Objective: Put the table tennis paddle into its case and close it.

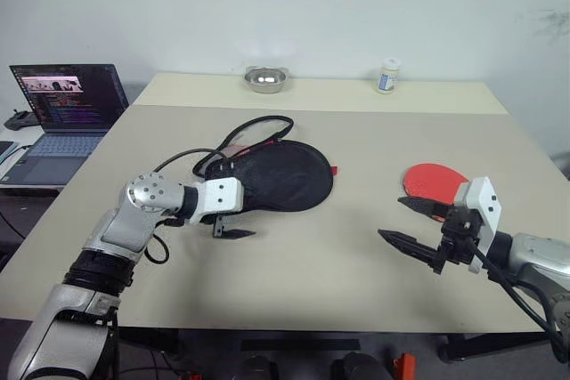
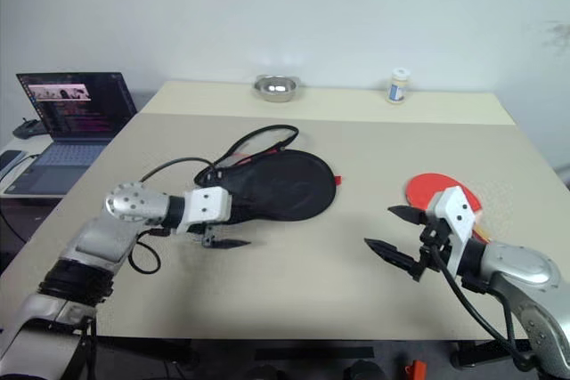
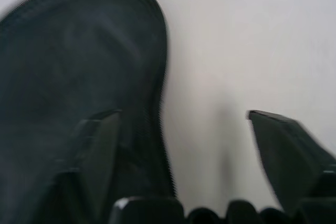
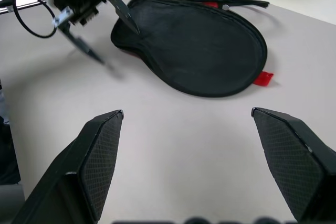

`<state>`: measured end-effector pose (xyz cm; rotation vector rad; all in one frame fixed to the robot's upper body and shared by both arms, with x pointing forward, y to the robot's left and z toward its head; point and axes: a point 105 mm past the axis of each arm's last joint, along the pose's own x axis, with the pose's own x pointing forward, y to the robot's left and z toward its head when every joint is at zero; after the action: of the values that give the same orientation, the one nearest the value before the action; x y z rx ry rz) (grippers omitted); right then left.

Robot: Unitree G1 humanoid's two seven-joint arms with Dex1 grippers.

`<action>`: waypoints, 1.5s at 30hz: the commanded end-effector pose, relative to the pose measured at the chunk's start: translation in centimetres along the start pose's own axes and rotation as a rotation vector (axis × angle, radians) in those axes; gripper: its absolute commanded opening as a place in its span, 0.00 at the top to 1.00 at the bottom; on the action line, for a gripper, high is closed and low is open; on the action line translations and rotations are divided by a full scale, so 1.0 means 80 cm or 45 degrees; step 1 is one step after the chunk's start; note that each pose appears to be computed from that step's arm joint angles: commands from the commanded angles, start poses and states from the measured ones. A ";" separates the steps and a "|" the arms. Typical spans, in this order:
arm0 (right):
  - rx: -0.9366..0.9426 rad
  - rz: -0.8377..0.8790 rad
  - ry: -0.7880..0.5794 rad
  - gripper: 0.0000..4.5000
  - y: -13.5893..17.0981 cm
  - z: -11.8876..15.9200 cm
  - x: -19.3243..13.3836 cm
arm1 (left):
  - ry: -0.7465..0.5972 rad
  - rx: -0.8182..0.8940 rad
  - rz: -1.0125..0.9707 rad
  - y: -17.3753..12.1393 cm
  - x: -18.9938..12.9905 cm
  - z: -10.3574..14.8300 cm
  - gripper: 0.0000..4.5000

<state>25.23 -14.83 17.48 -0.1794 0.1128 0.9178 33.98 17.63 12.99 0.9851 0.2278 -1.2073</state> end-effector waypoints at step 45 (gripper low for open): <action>-0.058 -0.002 0.102 0.04 -0.004 -0.001 -0.036 | -0.550 -1.032 -0.214 0.000 0.101 0.134 0.99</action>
<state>23.99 -17.11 16.97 -0.2327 0.2016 0.9066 33.39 5.26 13.47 0.0054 0.4338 -1.2627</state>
